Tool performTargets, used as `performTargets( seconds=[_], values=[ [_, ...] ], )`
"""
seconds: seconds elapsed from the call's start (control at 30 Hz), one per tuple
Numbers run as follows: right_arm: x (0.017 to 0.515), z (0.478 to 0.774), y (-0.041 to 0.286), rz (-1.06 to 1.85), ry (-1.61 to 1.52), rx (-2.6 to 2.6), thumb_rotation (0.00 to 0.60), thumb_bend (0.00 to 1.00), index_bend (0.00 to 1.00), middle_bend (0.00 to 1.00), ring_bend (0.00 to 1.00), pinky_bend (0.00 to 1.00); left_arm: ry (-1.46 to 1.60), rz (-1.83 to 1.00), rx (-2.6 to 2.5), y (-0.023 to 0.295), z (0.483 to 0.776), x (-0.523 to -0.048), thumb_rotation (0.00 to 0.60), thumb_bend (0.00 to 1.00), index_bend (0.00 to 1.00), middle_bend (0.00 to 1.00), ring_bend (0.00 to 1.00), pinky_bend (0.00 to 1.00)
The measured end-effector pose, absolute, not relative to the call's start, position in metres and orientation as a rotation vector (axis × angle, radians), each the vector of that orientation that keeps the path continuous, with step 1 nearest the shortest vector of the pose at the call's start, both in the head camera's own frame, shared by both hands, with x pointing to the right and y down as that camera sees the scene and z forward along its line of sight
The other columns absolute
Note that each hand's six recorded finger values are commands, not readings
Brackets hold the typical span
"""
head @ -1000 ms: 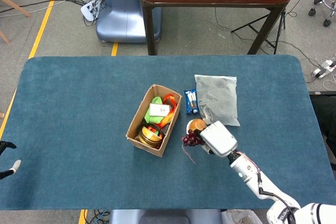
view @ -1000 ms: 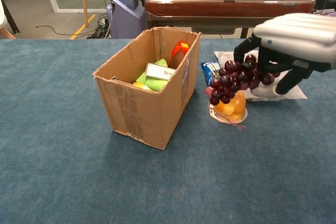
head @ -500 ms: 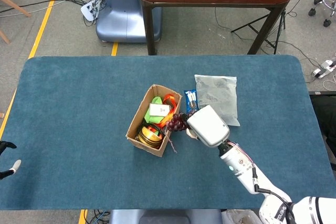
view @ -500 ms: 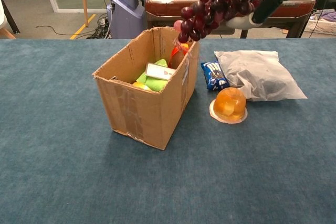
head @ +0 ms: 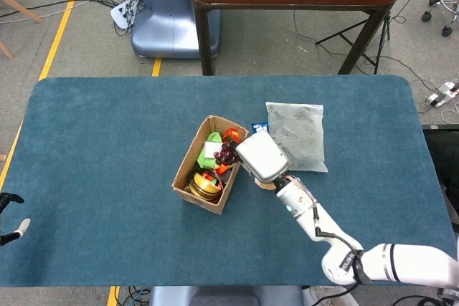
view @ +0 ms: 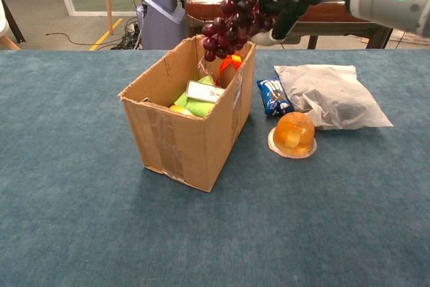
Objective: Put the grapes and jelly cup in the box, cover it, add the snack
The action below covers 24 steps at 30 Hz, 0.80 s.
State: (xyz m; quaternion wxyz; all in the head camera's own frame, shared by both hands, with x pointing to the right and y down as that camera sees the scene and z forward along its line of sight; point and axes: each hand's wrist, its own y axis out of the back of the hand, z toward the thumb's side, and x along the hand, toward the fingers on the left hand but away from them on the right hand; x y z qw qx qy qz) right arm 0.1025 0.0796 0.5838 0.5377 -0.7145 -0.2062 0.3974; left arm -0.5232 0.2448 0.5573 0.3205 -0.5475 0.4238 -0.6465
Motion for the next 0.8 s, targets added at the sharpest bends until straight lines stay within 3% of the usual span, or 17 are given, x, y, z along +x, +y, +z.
performTargets(
  seconds=[0.07,0.13,0.2,0.27,0.4,0.47,0.67,0.73,0.8],
  values=[
    [0.098,0.589,0.079,0.944,-0.491,-1.707,0.600,0.43,0.72,1.00,1.00,1.00,1.109,-1.699,-1.439,0.245,0.557,-0.523,0.600,0.22,0.42,0.38,0.31,0.46],
    [0.093,0.593,0.077,0.942,-0.494,-1.712,0.600,0.29,0.62,1.00,1.00,1.00,1.107,-1.700,-1.441,0.245,0.557,-0.523,0.600,0.22,0.42,0.38,0.31,0.46],
    [0.089,0.596,0.076,0.937,-0.506,-1.720,0.600,0.12,0.45,1.00,1.00,1.00,1.106,-1.700,-1.441,0.245,0.557,-0.523,0.600,0.22,0.42,0.38,0.31,0.46],
    [0.089,0.596,0.075,0.935,-0.521,-1.719,0.600,0.04,0.34,1.00,1.00,1.00,1.108,-1.698,-1.443,0.245,0.557,-0.523,0.600,0.22,0.42,0.38,0.31,0.46],
    [0.091,0.591,0.074,0.931,-0.552,-1.705,0.600,0.00,0.14,1.00,1.00,1.00,1.103,-1.696,-1.446,0.246,0.556,-0.521,0.600,0.23,0.42,0.38,0.31,0.46],
    [0.091,0.587,0.075,0.925,-0.559,-1.706,0.600,0.00,0.09,1.00,1.00,1.00,1.099,-1.700,-1.446,0.246,0.557,-0.521,0.600,0.22,0.42,0.38,0.31,0.46],
    [0.104,0.568,0.074,0.907,-0.585,-1.663,0.600,0.00,0.09,0.99,1.00,1.00,1.093,-1.707,-1.444,0.247,0.558,-0.521,0.600,0.22,0.42,0.38,0.31,0.46],
    [0.111,0.560,0.074,0.904,-0.593,-1.648,0.600,0.00,0.15,0.99,1.00,1.00,1.092,-1.711,-1.442,0.247,0.558,-0.522,0.600,0.22,0.42,0.38,0.31,0.46],
    [0.121,0.551,0.075,0.905,-0.605,-1.621,0.600,0.00,0.28,0.99,1.00,1.00,1.094,-1.711,-1.439,0.247,0.558,-0.521,0.600,0.22,0.42,0.38,0.31,0.46]
  ],
)
